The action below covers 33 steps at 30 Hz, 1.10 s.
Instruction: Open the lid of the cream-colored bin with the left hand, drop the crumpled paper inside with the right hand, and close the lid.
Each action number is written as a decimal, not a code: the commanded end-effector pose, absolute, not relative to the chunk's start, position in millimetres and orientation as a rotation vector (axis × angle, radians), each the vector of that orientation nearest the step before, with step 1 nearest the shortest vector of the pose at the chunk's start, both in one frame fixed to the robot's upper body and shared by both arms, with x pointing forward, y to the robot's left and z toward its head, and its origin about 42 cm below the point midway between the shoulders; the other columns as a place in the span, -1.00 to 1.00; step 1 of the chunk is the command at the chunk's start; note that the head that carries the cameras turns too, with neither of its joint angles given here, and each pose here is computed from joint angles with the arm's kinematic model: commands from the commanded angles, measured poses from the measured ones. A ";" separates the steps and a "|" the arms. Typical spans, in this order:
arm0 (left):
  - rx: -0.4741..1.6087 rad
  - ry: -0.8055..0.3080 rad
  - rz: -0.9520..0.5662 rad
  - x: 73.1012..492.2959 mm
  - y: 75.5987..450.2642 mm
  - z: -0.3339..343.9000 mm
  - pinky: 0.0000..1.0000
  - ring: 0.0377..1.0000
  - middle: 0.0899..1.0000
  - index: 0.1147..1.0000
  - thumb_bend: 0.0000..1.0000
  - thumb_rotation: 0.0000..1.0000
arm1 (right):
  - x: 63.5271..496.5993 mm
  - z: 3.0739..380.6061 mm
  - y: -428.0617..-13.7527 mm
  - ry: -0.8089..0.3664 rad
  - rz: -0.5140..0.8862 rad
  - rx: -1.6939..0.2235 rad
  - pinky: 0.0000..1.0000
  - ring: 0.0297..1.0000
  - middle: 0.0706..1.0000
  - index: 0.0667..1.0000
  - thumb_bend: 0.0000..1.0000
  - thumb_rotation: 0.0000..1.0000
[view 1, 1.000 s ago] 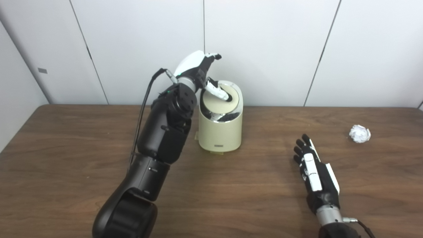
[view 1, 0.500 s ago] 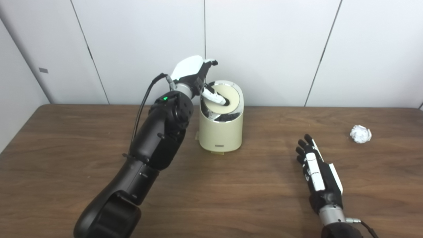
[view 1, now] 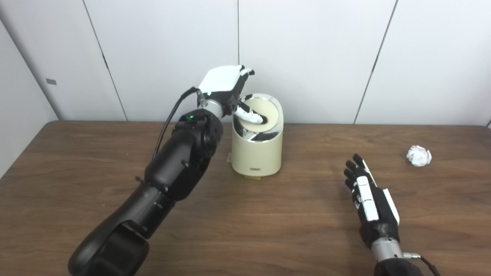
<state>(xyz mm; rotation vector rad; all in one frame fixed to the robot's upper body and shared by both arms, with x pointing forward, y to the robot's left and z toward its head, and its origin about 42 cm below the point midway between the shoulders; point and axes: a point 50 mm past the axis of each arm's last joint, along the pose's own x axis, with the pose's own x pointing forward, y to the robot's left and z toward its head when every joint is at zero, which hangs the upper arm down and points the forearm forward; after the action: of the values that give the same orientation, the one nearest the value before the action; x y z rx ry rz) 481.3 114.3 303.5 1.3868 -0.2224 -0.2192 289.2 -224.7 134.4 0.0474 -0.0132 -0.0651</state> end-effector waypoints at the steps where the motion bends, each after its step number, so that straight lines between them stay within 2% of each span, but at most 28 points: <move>1: 1.452 -0.263 -0.211 482.9 110.9 309.8 0.69 0.85 0.93 0.88 0.94 -0.88 | 295.9 150.8 -223.6 -0.094 -0.048 0.051 0.94 0.90 0.89 0.92 0.02 0.74; 6: 1.469 -0.258 -0.240 482.9 109.6 297.6 0.68 0.84 0.92 0.88 0.95 -0.90 | 297.1 150.8 -223.2 -0.087 -0.057 0.067 0.94 0.90 0.89 0.91 0.02 0.73; 10: 1.484 -0.255 -0.240 483.7 113.3 299.5 0.69 0.86 0.93 0.90 0.96 -0.87 | 299.1 150.3 -224.4 -0.097 -0.050 0.054 0.96 0.91 0.90 0.93 0.01 0.77; 24: 1.606 -0.267 -0.261 488.5 115.7 294.9 0.74 0.87 0.93 0.93 1.00 -0.84 | 308.3 150.4 -224.1 -0.110 -0.045 0.079 0.96 0.91 0.90 0.92 0.02 0.74; 33: 1.561 -0.257 -0.250 491.3 119.2 303.0 0.73 0.86 0.91 0.93 0.99 -0.83 | 312.7 150.7 -222.8 -0.125 -0.048 0.084 0.96 0.90 0.89 0.90 0.00 0.72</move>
<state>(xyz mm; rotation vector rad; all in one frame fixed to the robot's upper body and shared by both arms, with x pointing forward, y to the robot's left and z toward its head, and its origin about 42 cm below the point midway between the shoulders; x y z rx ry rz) 485.8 115.1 302.5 1.5413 -0.2963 -0.2392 303.0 -224.6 129.6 0.0819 -0.0116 -0.0586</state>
